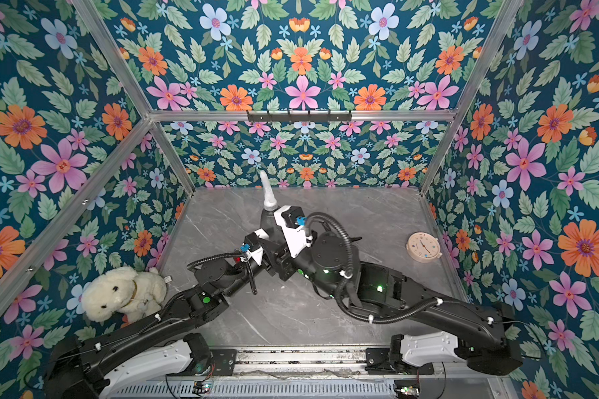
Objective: Attach spray nozzles to spray bottles
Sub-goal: Screw the spray nozzle on the spray bottle.
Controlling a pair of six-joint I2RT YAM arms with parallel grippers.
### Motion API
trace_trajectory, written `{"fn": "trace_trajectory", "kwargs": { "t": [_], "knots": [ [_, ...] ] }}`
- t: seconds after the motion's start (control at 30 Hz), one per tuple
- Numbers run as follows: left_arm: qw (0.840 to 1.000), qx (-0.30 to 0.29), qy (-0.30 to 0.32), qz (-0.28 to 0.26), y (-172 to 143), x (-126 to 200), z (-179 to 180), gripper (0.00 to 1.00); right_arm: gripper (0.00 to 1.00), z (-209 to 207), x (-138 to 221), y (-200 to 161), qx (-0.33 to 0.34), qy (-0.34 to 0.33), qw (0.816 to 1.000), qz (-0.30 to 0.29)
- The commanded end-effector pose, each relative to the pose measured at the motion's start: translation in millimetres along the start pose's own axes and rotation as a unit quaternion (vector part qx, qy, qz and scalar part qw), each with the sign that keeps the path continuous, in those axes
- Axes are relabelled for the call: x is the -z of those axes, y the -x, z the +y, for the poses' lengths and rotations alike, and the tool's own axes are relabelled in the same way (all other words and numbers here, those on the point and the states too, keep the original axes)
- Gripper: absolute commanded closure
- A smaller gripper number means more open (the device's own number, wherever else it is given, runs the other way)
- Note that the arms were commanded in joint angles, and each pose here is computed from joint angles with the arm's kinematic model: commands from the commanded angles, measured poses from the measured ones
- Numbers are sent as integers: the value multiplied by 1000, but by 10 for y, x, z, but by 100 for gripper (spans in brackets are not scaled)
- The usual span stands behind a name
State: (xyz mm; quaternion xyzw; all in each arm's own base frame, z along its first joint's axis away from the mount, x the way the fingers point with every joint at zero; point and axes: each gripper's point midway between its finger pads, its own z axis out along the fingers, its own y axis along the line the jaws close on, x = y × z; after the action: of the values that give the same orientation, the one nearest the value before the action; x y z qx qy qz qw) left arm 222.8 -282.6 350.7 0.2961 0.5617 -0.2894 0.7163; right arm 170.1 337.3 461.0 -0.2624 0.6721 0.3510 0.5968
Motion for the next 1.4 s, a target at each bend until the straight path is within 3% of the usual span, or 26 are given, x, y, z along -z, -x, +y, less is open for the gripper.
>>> {"fn": "trace_trajectory", "kwargs": {
  "t": [0.0,0.17,0.4,0.53,0.87,1.1,1.27,1.37],
  "knots": [
    [999,-2,-5,-36,188,14,-7,100,44,74,205,96,18,41,999,-16],
    [998,-7,-53,-42,206,61,-174,100,35,-94,409,209,5,36,999,-18],
    [976,5,-212,-46,258,233,-647,100,33,-254,499,361,-70,165,984,16],
    [968,10,-250,-38,271,278,-750,100,31,-194,452,342,-84,211,973,44],
    [958,19,-284,-39,292,316,-838,100,38,-147,322,278,-90,233,967,58],
    [956,23,-291,-32,257,296,-857,100,41,-205,281,328,-80,216,972,40],
    [956,25,-291,-31,250,277,-857,100,50,-168,256,295,-76,222,971,48],
    [957,25,-287,-29,238,262,-843,100,61,-165,245,278,-70,216,973,49]
  ]
}}
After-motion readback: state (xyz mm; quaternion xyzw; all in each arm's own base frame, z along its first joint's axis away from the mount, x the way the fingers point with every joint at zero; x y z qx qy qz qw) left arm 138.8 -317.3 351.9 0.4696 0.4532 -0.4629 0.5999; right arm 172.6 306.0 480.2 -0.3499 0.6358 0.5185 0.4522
